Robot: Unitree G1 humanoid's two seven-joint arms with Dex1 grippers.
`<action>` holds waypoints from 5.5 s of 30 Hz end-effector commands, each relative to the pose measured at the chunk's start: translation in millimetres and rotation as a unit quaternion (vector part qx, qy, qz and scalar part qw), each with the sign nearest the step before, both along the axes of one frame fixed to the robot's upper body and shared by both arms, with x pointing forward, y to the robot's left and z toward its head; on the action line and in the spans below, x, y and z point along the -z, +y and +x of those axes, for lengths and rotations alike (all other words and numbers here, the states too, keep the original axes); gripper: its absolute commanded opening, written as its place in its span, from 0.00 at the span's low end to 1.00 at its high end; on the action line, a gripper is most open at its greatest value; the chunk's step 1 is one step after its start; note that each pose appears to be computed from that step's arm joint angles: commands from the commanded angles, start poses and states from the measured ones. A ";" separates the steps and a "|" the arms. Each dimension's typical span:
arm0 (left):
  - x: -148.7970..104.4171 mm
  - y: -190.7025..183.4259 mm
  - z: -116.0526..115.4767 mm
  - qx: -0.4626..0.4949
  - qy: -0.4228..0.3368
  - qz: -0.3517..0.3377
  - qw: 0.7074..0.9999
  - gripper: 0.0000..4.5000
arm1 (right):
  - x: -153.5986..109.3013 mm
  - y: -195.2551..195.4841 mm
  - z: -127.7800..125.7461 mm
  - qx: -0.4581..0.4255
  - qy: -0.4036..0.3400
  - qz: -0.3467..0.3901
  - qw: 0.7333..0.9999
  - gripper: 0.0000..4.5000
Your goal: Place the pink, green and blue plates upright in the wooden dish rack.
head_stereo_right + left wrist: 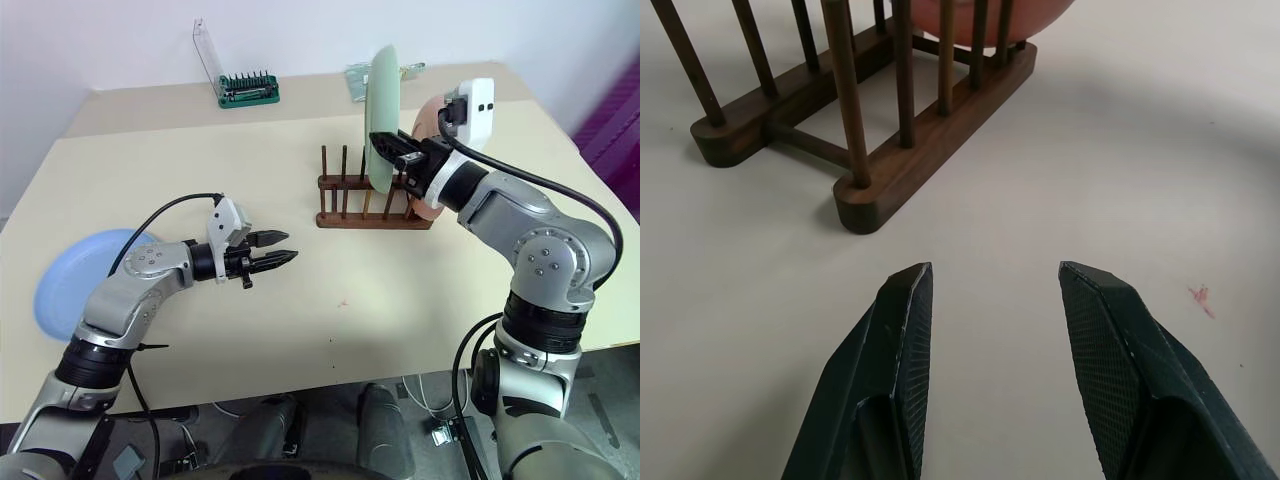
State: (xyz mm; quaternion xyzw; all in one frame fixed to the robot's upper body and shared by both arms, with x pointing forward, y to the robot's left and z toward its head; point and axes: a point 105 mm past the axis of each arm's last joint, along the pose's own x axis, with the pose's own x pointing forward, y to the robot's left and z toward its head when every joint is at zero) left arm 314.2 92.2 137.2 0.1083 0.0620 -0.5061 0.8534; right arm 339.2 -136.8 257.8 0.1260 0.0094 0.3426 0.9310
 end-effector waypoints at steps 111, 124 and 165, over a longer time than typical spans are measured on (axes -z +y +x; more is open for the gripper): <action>-43.3 83.1 17.2 -0.280 -0.134 -0.014 0.951 0.41 | -130.4 83.8 -50.7 -0.154 -0.284 0.180 0.929 0.00; -28.1 54.7 -4.4 -0.197 -0.085 -0.031 0.976 0.41 | -66.1 84.4 -11.2 -0.092 -0.003 0.214 0.972 0.00; -1.9 73.4 8.5 -0.245 -0.077 0.000 0.966 0.43 | 28.9 -97.9 -84.7 0.033 -0.113 -0.239 0.964 0.65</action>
